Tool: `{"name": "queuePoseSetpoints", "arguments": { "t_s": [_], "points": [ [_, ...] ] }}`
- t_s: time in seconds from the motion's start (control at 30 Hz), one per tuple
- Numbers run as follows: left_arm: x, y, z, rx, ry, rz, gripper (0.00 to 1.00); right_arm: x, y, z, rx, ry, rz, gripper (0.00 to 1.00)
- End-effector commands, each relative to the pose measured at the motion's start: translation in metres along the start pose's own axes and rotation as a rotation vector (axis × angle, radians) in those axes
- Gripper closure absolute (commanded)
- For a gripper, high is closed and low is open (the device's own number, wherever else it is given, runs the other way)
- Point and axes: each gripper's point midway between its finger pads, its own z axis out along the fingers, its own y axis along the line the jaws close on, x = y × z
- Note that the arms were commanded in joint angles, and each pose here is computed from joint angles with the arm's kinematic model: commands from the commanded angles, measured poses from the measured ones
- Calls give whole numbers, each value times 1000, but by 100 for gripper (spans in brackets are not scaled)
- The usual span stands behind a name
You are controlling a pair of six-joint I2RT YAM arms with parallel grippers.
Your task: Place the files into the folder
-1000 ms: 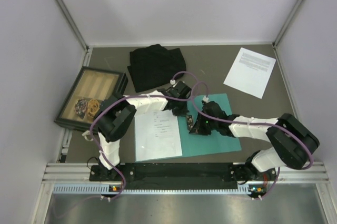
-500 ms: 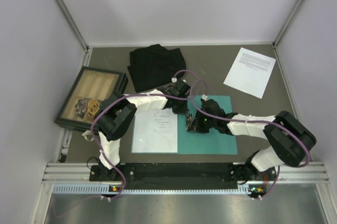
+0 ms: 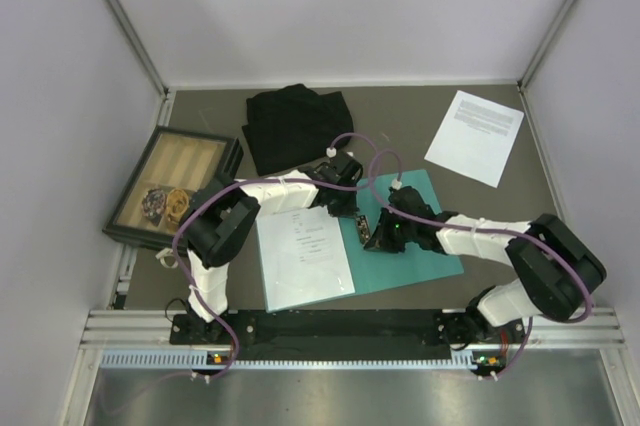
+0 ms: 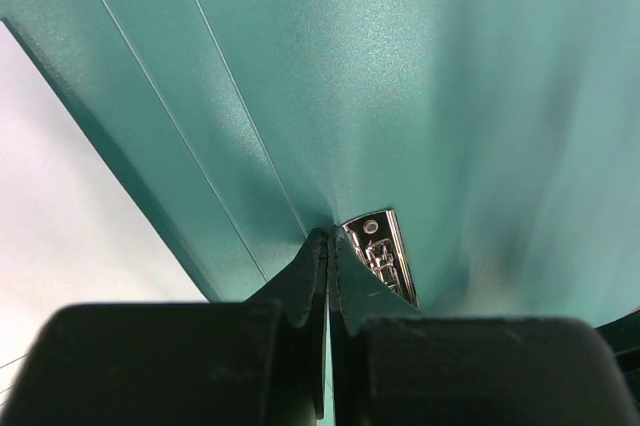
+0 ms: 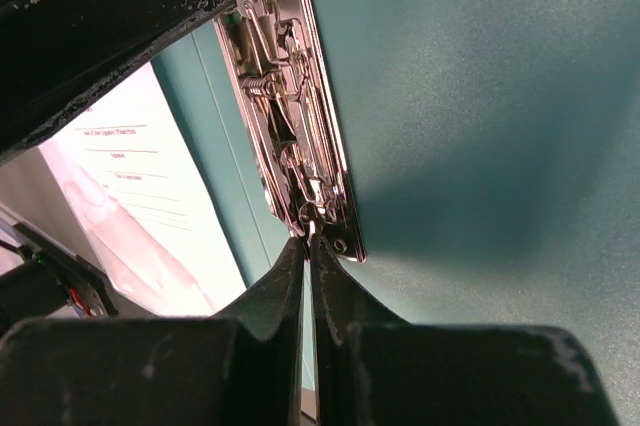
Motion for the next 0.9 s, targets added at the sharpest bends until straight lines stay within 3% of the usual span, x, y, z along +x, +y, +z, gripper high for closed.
{"name": "queuePoseSetpoints", "arguments": {
  "t_s": [0.0, 0.1, 0.23, 0.53, 0.87],
  "points": [
    [43, 60, 21, -193, 130, 33, 100, 30, -93, 5, 350, 44, 31, 100],
    [42, 60, 21, -189, 129, 35, 100, 41, -116, 5, 432, 41, 77, 100],
    [43, 62, 21, -190, 135, 45, 100, 45, -119, 8, 417, 49, 123, 100],
    [44, 71, 21, -162, 166, 55, 100, 31, -54, 3, 92, 106, 180, 100],
    [41, 63, 22, -121, 179, 66, 100, 11, -27, -4, -6, 97, 193, 100]
  ]
}}
